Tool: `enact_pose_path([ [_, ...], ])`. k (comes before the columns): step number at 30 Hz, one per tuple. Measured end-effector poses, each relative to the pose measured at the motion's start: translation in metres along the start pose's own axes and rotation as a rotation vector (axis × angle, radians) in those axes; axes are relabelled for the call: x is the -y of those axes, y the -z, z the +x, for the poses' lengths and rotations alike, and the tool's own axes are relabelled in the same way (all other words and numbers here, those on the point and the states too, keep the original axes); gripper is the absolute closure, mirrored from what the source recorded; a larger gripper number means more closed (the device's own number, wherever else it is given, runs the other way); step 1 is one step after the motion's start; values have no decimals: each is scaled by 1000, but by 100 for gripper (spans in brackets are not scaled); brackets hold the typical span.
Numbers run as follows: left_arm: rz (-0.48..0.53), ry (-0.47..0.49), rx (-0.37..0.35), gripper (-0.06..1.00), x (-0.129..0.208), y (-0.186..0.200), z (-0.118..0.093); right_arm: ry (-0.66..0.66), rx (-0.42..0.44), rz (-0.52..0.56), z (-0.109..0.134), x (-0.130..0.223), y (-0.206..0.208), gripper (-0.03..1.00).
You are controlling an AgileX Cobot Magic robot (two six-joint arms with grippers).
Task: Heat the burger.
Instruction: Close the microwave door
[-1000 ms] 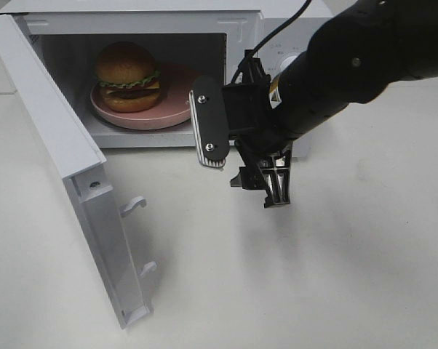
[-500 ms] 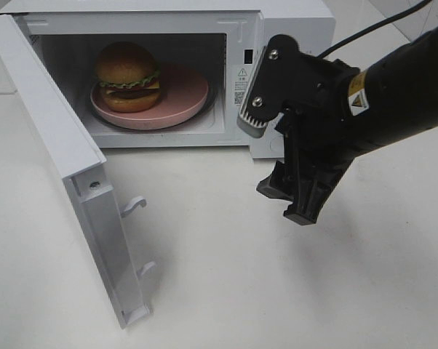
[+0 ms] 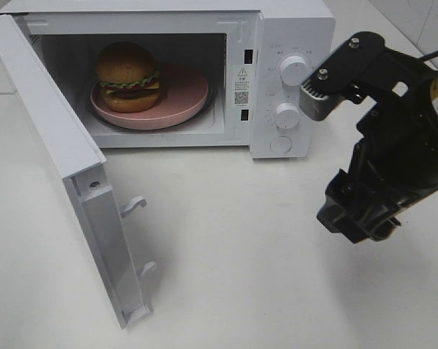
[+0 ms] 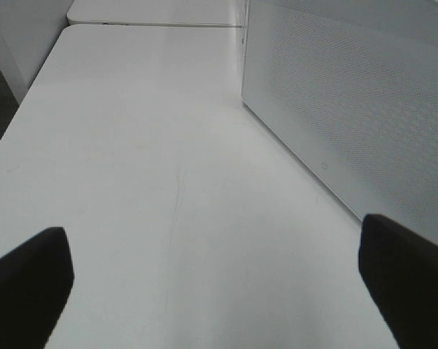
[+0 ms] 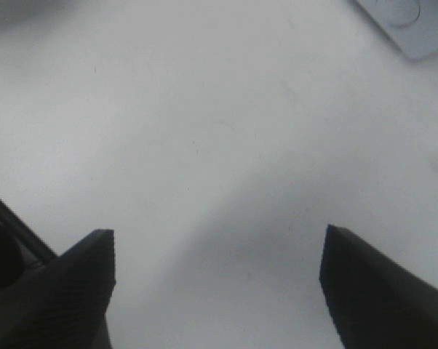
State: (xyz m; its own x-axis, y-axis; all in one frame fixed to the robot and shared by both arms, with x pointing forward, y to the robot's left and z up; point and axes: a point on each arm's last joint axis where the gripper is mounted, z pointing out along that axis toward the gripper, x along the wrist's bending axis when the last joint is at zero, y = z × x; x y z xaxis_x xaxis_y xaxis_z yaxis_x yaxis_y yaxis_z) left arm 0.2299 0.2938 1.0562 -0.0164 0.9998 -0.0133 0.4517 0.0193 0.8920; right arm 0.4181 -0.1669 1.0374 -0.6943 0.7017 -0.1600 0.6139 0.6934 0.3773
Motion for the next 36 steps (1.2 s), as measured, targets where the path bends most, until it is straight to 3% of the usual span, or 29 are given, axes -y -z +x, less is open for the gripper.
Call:
enact_pose_path([
  [5, 0, 0, 0, -4, 0, 0, 0, -24, -3, 114, 0, 15, 9, 21],
  [11, 0, 0, 0, -4, 0, 0, 0, -40, -1, 144, 0, 25, 22, 21],
  [17, 0, 0, 0, -4, 0, 0, 0, -108, 20, 72, -8, 36, 44, 21],
  [25, 0, 0, 0, -4, 0, 0, 0, -356, 117, -11, -34, 64, 76, 21],
  [36, 0, 0, 0, -4, 0, 0, 0, -472, 186, -124, -29, 106, 96, 21],
])
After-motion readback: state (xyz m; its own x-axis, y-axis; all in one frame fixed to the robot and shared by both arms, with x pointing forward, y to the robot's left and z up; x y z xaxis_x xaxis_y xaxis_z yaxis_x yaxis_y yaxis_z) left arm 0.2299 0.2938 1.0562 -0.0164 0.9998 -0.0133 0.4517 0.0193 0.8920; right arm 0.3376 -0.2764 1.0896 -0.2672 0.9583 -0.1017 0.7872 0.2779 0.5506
